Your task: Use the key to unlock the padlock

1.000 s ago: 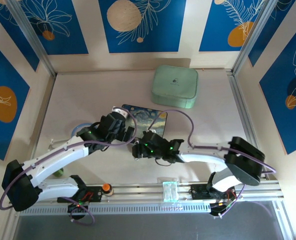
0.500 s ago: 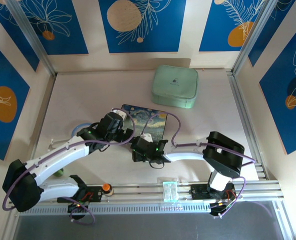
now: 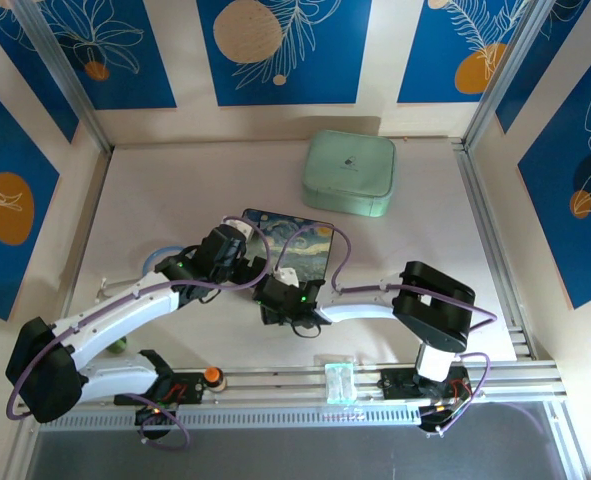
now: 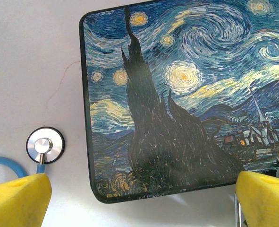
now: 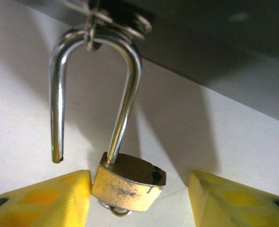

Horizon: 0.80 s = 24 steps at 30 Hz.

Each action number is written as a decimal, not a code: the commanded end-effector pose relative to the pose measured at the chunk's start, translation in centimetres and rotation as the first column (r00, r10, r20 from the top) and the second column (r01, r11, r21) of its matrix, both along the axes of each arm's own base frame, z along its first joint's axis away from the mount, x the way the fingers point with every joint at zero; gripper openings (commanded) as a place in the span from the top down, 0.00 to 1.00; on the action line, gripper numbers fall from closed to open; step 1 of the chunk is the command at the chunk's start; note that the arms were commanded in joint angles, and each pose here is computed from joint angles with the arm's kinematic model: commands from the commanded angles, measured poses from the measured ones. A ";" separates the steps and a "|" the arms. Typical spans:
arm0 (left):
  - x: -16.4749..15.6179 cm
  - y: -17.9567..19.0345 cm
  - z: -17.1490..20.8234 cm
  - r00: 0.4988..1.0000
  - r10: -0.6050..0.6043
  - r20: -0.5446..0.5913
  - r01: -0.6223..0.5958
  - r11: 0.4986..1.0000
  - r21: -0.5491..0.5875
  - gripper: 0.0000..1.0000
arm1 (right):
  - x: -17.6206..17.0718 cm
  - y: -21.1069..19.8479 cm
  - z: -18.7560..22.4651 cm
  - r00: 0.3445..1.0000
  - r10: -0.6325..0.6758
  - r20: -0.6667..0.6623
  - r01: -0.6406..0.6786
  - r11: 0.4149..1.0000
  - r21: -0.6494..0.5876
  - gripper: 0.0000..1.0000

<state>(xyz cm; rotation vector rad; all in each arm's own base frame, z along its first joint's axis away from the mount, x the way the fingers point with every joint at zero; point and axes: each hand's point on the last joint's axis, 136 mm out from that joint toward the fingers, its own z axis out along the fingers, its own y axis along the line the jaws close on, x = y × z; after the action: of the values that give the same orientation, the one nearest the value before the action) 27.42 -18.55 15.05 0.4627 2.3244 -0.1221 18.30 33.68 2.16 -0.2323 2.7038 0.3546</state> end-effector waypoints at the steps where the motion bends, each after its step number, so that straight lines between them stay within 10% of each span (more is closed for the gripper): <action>1: 0.2 0.5 0.0 1.000 0.024 0.008 -0.024 1.000 0.004 0.01 | 0.4 -0.4 -0.4 1.000 -0.019 0.009 0.020 0.999 -0.033 0.49; 24: 0.4 0.8 1.2 0.993 -0.102 0.064 0.094 0.989 0.115 0.01 | -0.4 -3.5 0.0 0.998 -0.059 0.030 0.060 0.998 -0.016 0.75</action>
<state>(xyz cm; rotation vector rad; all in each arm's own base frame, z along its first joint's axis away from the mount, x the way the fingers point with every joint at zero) 27.39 -18.29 15.36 0.5986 2.2837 -0.0616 18.05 31.79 2.08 -0.2102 2.6814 0.3384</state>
